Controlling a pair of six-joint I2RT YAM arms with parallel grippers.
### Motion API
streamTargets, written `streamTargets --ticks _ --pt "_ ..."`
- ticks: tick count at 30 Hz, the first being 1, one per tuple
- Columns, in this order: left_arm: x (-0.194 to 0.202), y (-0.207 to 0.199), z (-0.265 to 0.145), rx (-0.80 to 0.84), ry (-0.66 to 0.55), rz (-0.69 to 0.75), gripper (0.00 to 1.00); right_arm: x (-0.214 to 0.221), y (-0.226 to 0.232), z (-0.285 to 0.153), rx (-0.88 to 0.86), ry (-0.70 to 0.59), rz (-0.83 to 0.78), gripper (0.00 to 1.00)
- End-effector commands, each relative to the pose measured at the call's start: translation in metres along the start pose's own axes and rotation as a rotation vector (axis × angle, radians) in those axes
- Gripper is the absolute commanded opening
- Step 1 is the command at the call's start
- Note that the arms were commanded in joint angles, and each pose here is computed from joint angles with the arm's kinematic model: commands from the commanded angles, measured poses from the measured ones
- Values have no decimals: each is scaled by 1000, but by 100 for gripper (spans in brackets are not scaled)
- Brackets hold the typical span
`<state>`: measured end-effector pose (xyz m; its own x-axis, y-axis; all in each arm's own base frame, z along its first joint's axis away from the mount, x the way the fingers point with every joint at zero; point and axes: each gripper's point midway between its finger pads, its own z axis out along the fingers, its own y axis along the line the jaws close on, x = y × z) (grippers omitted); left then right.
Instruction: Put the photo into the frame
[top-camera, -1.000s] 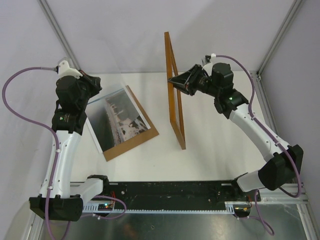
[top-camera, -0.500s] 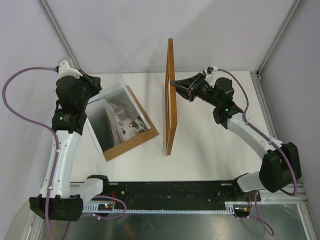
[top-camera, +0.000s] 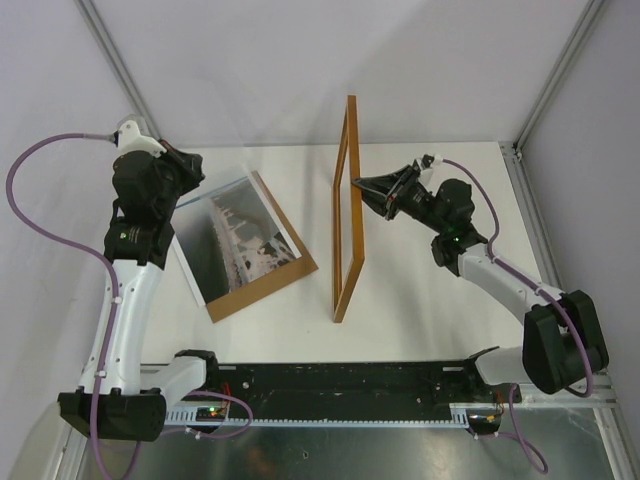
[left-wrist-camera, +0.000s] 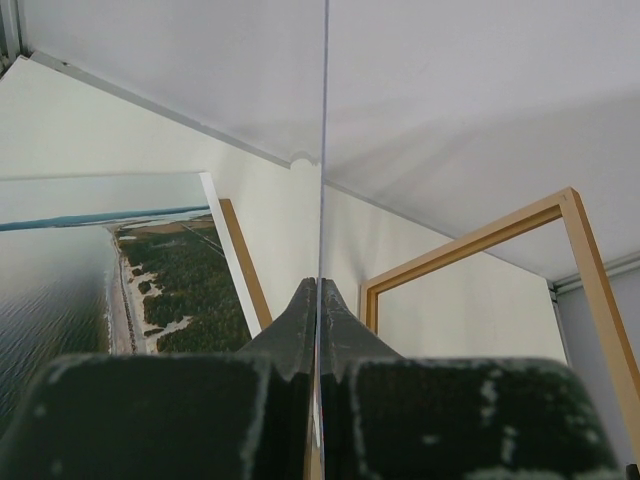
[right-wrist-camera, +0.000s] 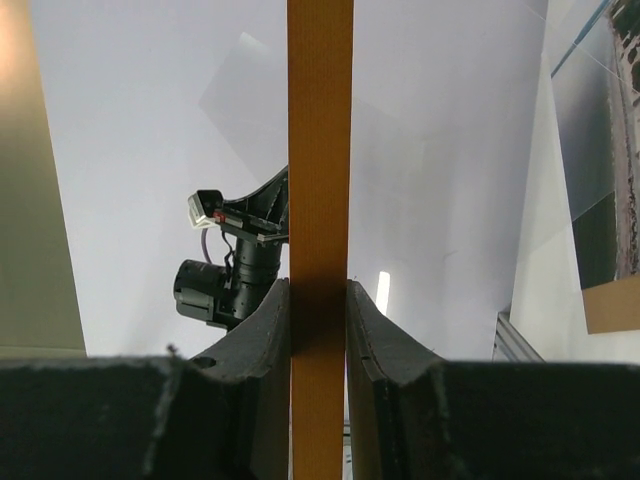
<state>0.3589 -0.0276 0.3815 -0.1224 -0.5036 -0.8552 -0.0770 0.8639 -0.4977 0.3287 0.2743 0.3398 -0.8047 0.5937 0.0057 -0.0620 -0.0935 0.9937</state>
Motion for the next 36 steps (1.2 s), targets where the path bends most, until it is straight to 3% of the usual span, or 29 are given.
streamTargets --ticks 1,11,15,22,32,36 --pt "-21 -12 -3 42 -63 -1 0 9 55 -16 -179 22 -108 4" --pt "-20 -12 -2 42 -59 -1 0 -3 37 -28 -73 3 -156 46" --pt "-19 -13 -1 46 -53 -6 0 -11 29 -33 -38 -5 -172 54" --pt "-19 -13 0 47 -52 -5 0 -30 15 -46 71 -37 -247 59" --pt "-21 -16 1 58 -51 7 0 -54 -51 -96 446 -60 -400 59" --pt "-21 -17 1 64 -49 13 0 -60 -74 -120 555 -50 -453 50"
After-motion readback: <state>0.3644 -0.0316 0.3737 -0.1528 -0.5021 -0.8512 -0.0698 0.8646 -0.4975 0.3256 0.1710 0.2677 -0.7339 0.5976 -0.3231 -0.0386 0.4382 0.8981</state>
